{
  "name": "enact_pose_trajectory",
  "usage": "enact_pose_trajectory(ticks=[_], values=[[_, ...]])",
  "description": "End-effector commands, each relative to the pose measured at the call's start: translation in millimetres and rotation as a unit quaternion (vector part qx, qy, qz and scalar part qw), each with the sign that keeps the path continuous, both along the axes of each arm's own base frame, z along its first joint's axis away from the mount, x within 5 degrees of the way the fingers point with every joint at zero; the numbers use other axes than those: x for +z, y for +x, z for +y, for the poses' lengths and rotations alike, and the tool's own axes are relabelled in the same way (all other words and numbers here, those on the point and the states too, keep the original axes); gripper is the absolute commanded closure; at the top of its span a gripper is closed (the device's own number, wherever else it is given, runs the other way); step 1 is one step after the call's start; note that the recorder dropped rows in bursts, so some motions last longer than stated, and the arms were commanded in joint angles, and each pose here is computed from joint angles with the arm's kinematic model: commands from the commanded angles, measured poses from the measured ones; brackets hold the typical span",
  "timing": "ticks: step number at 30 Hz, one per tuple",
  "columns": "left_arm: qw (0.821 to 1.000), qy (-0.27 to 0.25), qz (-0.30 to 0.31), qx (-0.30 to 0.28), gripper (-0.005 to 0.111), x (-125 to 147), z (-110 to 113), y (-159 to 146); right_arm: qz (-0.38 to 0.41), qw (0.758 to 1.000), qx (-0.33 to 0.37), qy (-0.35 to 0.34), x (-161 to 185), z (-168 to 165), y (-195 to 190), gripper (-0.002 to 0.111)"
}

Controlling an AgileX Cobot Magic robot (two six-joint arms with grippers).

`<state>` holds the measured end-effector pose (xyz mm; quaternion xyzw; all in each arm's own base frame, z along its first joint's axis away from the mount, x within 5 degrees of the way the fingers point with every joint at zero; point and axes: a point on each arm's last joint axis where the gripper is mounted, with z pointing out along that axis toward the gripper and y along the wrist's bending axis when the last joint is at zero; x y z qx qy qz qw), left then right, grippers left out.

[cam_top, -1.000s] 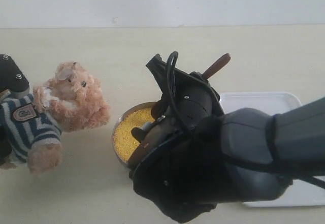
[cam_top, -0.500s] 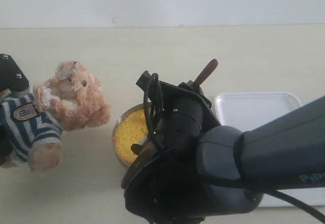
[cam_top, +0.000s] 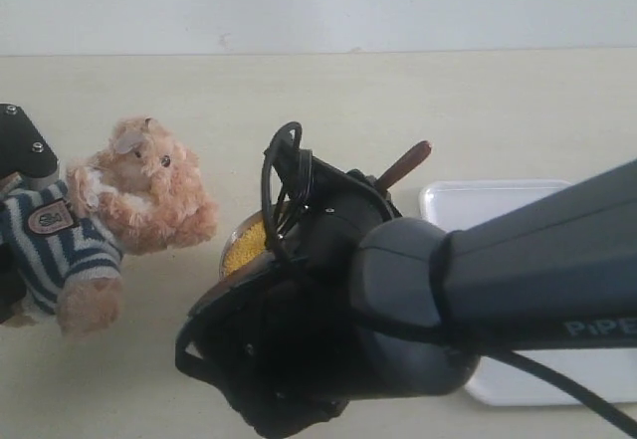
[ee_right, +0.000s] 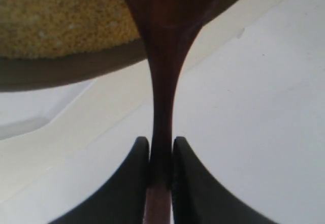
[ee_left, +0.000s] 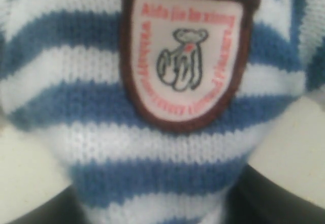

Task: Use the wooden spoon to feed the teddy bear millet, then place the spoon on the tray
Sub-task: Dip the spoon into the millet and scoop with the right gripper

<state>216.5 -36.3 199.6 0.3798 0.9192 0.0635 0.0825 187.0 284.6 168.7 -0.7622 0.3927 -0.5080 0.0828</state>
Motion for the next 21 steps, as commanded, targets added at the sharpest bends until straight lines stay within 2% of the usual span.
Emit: enact_pose_trajectory(ticks=[1, 12, 21], values=[[1.000, -0.009, -0.011, 0.006, 0.103, 2.6, -2.2, -0.2, 0.033, 0.999, -0.008, -0.014, -2.0, 1.0, -7.9, 0.109], [1.000, -0.011, -0.011, 0.007, 0.103, 2.5, -2.5, -0.2, 0.087, 0.995, -0.051, 0.000, -7.3, -3.3, -16.9, 0.109], [1.000, -0.017, -0.011, 0.011, 0.103, 2.5, -3.5, -0.2, 0.150, 0.977, -0.116, 0.103, 13.5, 18.1, -19.0, 0.109]])
